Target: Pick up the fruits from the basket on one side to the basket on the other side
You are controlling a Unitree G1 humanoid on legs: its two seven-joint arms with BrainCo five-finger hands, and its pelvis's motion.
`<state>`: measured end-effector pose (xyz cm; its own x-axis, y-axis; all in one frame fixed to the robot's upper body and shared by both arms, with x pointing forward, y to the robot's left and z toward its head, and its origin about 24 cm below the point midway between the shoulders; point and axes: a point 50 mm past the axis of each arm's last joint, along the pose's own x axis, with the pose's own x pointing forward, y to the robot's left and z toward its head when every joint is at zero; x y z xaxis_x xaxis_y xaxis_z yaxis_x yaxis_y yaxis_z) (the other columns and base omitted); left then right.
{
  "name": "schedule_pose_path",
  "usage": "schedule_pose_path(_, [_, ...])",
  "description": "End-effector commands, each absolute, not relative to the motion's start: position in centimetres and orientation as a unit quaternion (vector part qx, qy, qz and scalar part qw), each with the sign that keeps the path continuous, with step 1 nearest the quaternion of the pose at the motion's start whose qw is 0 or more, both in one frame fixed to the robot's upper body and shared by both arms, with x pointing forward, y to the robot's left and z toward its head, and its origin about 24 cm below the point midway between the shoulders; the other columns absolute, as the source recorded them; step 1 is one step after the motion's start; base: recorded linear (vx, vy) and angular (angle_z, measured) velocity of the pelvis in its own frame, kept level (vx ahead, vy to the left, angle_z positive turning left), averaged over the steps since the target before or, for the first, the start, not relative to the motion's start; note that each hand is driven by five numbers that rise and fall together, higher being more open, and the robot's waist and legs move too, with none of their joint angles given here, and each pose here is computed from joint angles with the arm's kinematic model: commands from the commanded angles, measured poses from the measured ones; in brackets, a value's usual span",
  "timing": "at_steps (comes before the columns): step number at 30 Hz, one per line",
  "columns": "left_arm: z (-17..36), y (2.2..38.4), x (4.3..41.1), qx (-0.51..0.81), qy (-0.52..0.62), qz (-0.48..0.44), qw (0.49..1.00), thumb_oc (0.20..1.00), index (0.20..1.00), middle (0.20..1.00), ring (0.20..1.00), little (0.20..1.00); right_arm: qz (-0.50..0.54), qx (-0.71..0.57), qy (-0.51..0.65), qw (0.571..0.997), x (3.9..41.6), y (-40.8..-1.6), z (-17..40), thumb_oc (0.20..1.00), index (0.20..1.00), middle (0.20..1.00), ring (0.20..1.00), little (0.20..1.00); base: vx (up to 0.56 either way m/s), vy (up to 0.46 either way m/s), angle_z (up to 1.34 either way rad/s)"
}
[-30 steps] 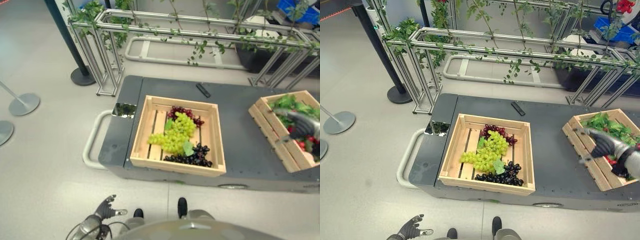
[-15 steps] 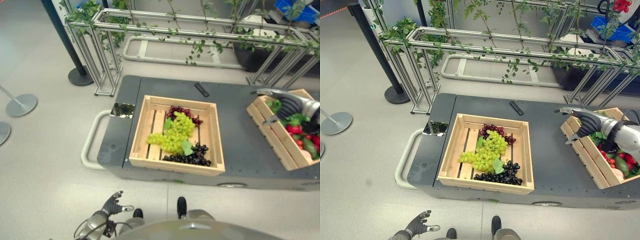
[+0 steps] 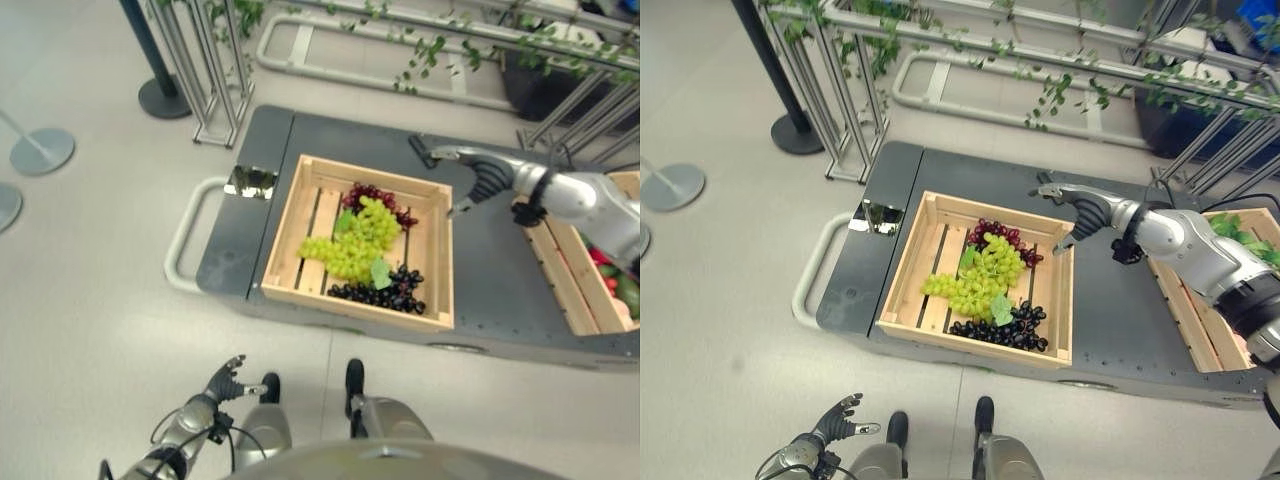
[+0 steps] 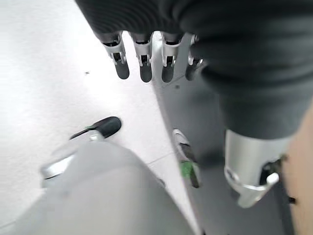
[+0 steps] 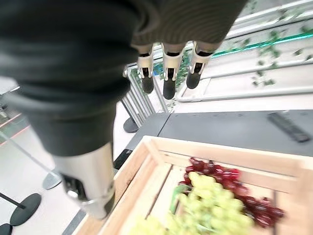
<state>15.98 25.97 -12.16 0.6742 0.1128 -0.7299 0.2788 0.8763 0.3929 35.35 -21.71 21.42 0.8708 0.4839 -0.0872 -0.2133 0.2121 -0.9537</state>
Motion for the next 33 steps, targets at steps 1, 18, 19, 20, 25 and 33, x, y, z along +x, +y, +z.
schedule_pose_path(1, [-11.7,27.3,15.7,0.237,0.394,-0.007,0.888,1.0,1.0,1.0,1.0,1.0,0.194,-0.592,-0.142,0.77,35.8,-21.5,22.8,1.0,1.0,1.0,1.0,1.0,-0.06,-0.046,0.37])
schedule_pose_path(18, [-10.1,30.5,16.9,0.209,0.374,0.123,0.895,1.0,1.0,1.0,1.0,1.0,0.145,-0.604,-0.225,0.751,37.2,-18.5,28.9,1.0,1.0,1.0,1.0,1.0,-0.05,-0.026,0.08])
schedule_pose_path(19, [-10.0,30.6,17.0,0.209,0.373,0.127,0.895,1.0,1.0,1.0,1.0,1.0,0.148,-0.603,-0.229,0.749,37.2,-18.2,29.0,1.0,1.0,1.0,1.0,1.0,-0.02,-0.037,-0.01])
schedule_pose_path(20, [-9.7,30.7,17.3,0.215,0.367,0.128,0.896,1.0,1.0,1.0,1.0,1.0,0.15,-0.6,-0.231,0.751,37.3,-18.0,28.9,1.0,1.0,1.0,1.0,1.0,0.0,0.0,0.0])
schedule_pose_path(25, [-9.1,30.9,18.0,0.225,0.35,0.131,0.9,1.0,1.0,1.0,1.0,1.0,0.152,-0.59,-0.234,0.757,37.3,-17.7,28.8,1.0,1.0,1.0,1.0,1.0,-0.01,-0.027,-0.01])
schedule_pose_path(33, [-8.6,31.6,18.4,0.226,0.34,0.15,0.901,1.0,1.0,1.0,1.0,1.0,0.165,-0.592,-0.231,0.754,37.4,-17.3,28.3,1.0,1.0,1.0,1.0,1.0,0.0,-0.006,0.02])
